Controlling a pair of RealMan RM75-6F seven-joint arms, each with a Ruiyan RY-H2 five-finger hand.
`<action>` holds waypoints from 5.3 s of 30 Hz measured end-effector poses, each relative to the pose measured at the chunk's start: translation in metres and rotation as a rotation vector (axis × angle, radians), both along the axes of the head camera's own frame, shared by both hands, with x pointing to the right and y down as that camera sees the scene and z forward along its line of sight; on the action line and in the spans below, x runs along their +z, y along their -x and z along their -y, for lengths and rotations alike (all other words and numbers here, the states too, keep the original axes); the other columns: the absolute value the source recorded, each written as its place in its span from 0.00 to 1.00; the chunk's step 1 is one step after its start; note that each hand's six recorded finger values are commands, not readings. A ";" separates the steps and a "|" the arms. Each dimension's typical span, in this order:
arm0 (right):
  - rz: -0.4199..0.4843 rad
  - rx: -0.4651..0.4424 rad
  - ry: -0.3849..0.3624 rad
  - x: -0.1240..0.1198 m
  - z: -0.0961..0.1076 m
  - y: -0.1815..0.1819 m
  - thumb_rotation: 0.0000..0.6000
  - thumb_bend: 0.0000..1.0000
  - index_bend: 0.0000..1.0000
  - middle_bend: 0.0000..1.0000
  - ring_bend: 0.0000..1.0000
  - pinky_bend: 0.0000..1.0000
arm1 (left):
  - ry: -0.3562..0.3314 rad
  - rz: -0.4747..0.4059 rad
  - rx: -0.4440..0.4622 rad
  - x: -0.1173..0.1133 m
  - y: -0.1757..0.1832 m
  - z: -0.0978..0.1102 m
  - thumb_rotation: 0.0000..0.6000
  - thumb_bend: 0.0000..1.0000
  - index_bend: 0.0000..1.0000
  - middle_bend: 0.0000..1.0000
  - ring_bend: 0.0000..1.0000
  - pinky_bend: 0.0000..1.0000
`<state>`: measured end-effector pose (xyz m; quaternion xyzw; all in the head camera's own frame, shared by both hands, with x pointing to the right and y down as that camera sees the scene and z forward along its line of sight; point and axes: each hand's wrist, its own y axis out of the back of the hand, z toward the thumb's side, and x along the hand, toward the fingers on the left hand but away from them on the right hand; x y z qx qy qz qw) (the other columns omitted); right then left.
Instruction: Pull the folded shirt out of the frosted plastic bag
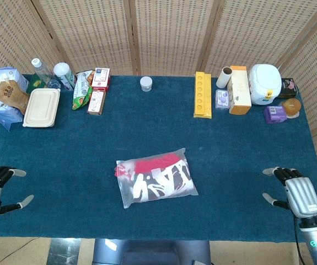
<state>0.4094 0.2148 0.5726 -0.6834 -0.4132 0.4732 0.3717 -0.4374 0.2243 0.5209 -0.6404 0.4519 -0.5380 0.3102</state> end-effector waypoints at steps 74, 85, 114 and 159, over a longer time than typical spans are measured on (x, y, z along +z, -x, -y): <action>-0.231 -0.687 0.313 0.093 0.088 0.323 1.00 0.08 0.00 0.01 0.08 0.07 | -0.006 0.051 0.045 0.012 0.038 0.042 0.91 0.12 0.38 0.38 0.25 0.25; -0.312 -0.737 0.363 0.120 0.083 0.348 1.00 0.10 0.35 0.43 0.45 0.37 | 0.006 0.059 0.040 0.013 0.042 0.040 0.92 0.12 0.38 0.38 0.25 0.25; 0.243 -0.478 0.500 0.088 0.090 0.301 1.00 0.20 0.85 0.91 1.00 0.99 | -0.048 0.051 0.475 0.014 -0.053 0.083 0.93 0.12 0.38 0.49 0.40 0.40; 0.693 -0.553 0.746 0.052 0.057 0.315 1.00 0.20 0.85 0.92 1.00 0.99 | 0.089 -0.297 0.882 0.044 -0.225 0.108 0.94 0.09 0.41 1.00 0.97 0.93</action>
